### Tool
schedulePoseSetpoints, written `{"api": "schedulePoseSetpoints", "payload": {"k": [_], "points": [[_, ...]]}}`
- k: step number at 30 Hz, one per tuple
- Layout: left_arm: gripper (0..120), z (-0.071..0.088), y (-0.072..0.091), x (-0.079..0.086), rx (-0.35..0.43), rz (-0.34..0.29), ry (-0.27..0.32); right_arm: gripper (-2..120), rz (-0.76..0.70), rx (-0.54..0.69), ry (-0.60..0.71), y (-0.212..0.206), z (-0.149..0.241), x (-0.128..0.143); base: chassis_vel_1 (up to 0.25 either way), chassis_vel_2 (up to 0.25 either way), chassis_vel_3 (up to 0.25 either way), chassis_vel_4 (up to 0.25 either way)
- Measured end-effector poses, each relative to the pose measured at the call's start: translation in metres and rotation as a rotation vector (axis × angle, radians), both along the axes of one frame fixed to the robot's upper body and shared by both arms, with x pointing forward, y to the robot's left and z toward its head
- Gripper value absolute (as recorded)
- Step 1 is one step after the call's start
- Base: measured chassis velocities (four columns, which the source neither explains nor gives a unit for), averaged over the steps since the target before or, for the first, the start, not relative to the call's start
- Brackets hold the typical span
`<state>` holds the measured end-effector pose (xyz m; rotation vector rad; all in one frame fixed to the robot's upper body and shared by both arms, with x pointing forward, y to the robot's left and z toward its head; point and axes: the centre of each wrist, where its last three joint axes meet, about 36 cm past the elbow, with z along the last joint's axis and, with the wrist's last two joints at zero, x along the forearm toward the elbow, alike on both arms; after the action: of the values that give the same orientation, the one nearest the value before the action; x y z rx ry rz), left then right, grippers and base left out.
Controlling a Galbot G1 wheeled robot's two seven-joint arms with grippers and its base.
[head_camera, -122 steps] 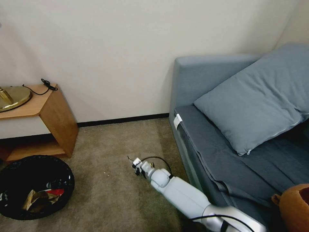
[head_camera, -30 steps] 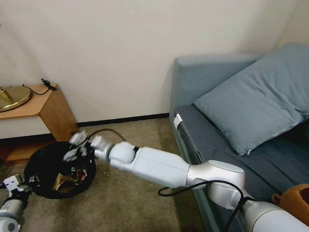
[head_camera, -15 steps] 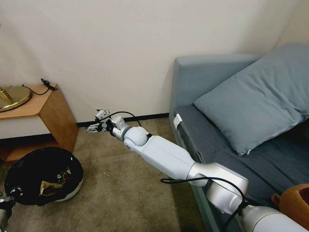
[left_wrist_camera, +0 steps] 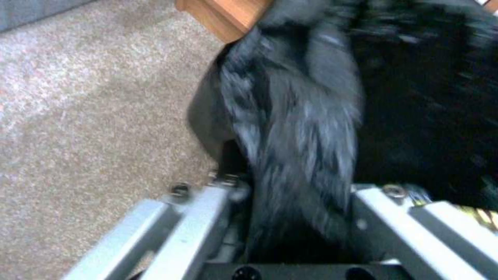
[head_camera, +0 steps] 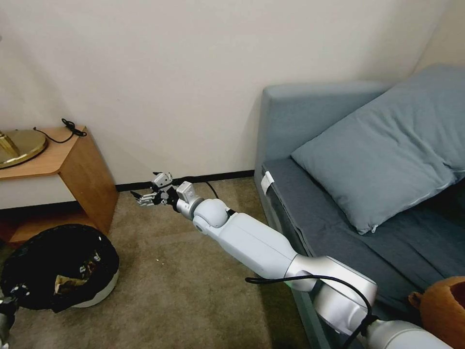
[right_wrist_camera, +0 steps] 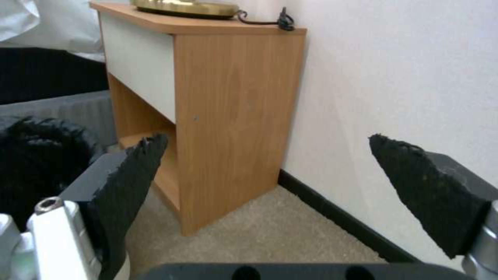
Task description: Pick up the trash bin, then pick up the garbage on the floor and place it into the trash bin.
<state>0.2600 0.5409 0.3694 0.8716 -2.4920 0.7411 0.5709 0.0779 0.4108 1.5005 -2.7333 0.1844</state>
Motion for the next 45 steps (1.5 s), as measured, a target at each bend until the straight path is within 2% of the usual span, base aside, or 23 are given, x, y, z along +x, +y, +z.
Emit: {"api": "schedulePoseSetpoints", "payload": {"k": [2, 4, 5, 7, 8, 10, 11, 15, 16, 18, 19, 20, 22, 23, 24, 25, 26, 27, 28, 29, 31, 39, 45], "points": [[28, 0.001, 0.001, -0.001, 0.001, 0.001, -0.001, 100, 0.004, 0.000, 0.001, 0.002, 0.000, -0.001, 0.000, 0.000, 0.000, 0.000], [39, 0.003, 0.003, -0.003, 0.003, 0.002, -0.003, 100, 0.010, 0.001, 0.005, 0.006, -0.002, -0.004, 0.000, 0.000, 0.000, 0.000], [39, 0.003, 0.003, -0.003, 0.003, 0.002, -0.003, 100, 0.010, 0.001, 0.005, 0.006, -0.002, -0.004, 0.000, 0.000, 0.000, 0.000], [54, 0.009, 0.004, -0.005, 0.016, -0.007, -0.014, 100, 0.007, 0.000, 0.010, 0.008, -0.004, -0.007, 0.000, 0.000, 0.000, 0.000], [54, 0.009, 0.004, -0.005, 0.016, -0.007, -0.014, 100, 0.007, 0.000, 0.010, 0.008, -0.004, -0.007, 0.000, 0.000, 0.000, 0.000], [65, 0.015, 0.004, -0.007, 0.030, -0.014, -0.022, 100, -0.006, -0.001, 0.013, 0.008, -0.006, -0.008, 0.000, 0.000, 0.000, 0.000], [65, 0.015, 0.004, -0.007, 0.030, -0.014, -0.022, 100, -0.006, -0.001, 0.013, 0.008, -0.006, -0.008, 0.000, 0.000, 0.000, 0.000], [81, 0.024, 0.006, -0.011, 0.080, -0.024, -0.023, 100, -0.036, -0.003, 0.016, 0.008, -0.009, -0.009, 0.000, 0.000, 0.000, 0.000], [81, 0.024, 0.006, -0.011, 0.080, -0.024, -0.023, 100, -0.036, -0.003, 0.016, 0.008, -0.009, -0.009, 0.000, 0.000, 0.000, 0.000], [93, 0.030, 0.007, -0.015, 0.113, -0.028, -0.021, 100, -0.061, 0.001, 0.013, 0.009, -0.008, -0.011, 0.000, 0.000, 0.000, 0.000], [93, 0.030, 0.007, -0.015, 0.113, -0.028, -0.021, 100, -0.061, 0.001, 0.013, 0.009, -0.008, -0.011, 0.000, 0.000, 0.000, 0.000], [97, 0.032, 0.007, -0.016, 0.136, -0.031, -0.020, 100, -0.073, 0.003, 0.012, 0.009, -0.008, -0.012, 0.000, 0.000, 0.000, 0.000], [105, 0.044, 0.003, -0.020, 0.259, -0.062, -0.021, 100, -0.111, 0.012, 0.023, 0.009, -0.006, -0.011, 0.000, 0.000, 0.000, 0.000], [105, 0.044, 0.003, -0.020, 0.259, -0.062, -0.021, 100, -0.111, 0.012, 0.023, 0.009, -0.006, -0.011, 0.000, 0.000, 0.000, 0.000], [108, 0.059, -0.003, -0.020, 0.342, -0.105, -0.040, 100, -0.136, 0.014, 0.037, 0.008, -0.004, -0.010, 0.000, 0.000, 0.000, 0.000], [110, 0.073, -0.012, -0.017, 0.390, -0.148, -0.066, 100, -0.157, 0.013, 0.055, 0.007, -0.002, -0.008, 0.000, 0.000, 0.000, 0.000], [110, 0.073, -0.012, -0.017, 0.390, -0.148, -0.066, 100, -0.157, 0.013, 0.055, 0.007, -0.002, -0.008, 0.000, 0.000, 0.000, 0.000], [112, 0.088, -0.020, -0.014, 0.424, -0.192, -0.095, 100, -0.183, 0.008, 0.074, 0.006, -0.001, -0.007, 0.000, 0.000, 0.000, 0.000], [112, 0.095, -0.024, -0.012, 0.441, -0.214, -0.109, 100, -0.204, 0.005, 0.089, 0.005, 0.001, -0.006, 0.000, 0.000, 0.000, 0.000], [112, 0.095, -0.024, -0.012, 0.441, -0.214, -0.109, 100, -0.204, 0.005, 0.089, 0.005, 0.001, -0.006, 0.000, 0.000, 0.000, 0.000], [115, 0.111, -0.036, -0.005, 0.486, -0.269, -0.140, 100, -0.282, -0.005, 0.136, 0.003, 0.003, -0.005, 0.000, 0.000, 0.000, 0.000], [112, 0.111, -0.047, 0.001, 0.521, -0.337, -0.144, 100, -0.417, -0.011, 0.205, -0.012, -0.009, -0.008, 0.000, 0.000, 0.000, 0.000], [102, 0.104, -0.049, 0.010, 0.548, -0.382, -0.141, 100, -0.465, 0.006, 0.220, -0.046, -0.014, -0.010, 0.000, 0.000, 0.000, 0.000]]}}
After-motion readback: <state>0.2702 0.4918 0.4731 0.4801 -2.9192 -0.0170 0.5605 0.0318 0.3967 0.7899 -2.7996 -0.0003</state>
